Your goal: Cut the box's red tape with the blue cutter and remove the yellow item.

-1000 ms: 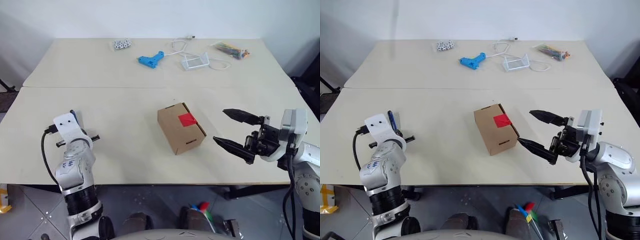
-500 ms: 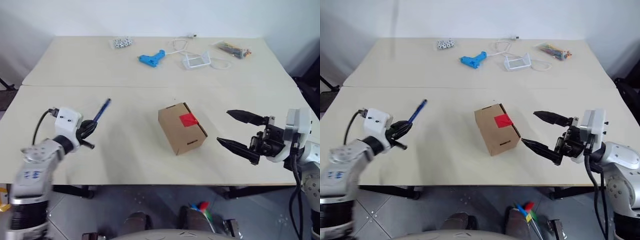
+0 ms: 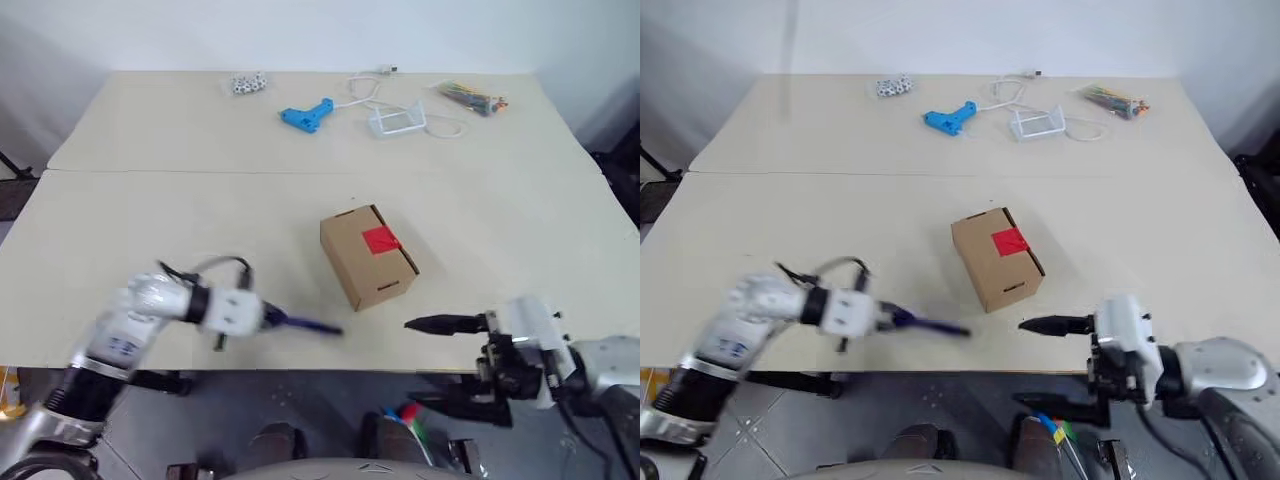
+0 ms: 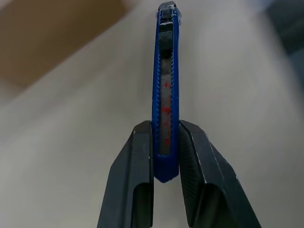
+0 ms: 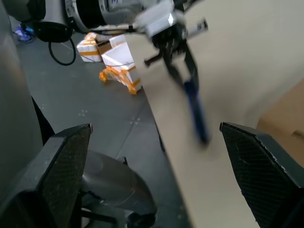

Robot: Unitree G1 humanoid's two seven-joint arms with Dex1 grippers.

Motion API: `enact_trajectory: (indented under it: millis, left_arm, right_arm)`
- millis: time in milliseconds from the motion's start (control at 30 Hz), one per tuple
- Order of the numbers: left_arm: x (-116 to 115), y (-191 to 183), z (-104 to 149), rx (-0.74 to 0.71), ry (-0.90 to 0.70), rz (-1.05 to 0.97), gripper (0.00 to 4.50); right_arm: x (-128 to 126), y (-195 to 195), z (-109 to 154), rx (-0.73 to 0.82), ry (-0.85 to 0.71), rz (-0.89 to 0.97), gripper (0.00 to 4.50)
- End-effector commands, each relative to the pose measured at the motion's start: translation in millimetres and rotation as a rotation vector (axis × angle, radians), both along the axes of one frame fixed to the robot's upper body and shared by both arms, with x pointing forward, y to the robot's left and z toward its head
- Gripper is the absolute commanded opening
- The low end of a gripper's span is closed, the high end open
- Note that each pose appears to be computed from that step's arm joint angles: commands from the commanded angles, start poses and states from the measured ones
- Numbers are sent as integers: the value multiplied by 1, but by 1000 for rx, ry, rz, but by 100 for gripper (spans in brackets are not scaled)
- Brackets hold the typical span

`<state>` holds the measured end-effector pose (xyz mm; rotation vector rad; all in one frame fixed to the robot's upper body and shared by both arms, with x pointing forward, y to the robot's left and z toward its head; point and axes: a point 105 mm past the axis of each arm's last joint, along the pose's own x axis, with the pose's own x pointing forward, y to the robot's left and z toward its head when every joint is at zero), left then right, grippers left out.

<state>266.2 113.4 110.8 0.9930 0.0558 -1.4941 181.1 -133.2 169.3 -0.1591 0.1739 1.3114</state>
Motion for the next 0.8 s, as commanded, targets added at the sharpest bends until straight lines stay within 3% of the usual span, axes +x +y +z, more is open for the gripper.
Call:
enact_trajectory:
  millis: [33, 300, 400, 800]
  left_arm:
    - [4, -23, 7, -25, -15, 67, 39]
    - [-19, -61, -13, 32, 108, 155, 39]
    - [-23, -64, -17, 63, 115, 177, 39]
    - [-22, -65, -21, 86, 150, 244, 39]
  right_arm:
    - [0, 5, -11, -67, 24, -46, 362]
    - [16, 5, -41, -259, -47, -160, 95]
    - [27, 6, -40, -231, -61, -227, 1]
    - [42, 4, -56, -287, -34, -236, 1]
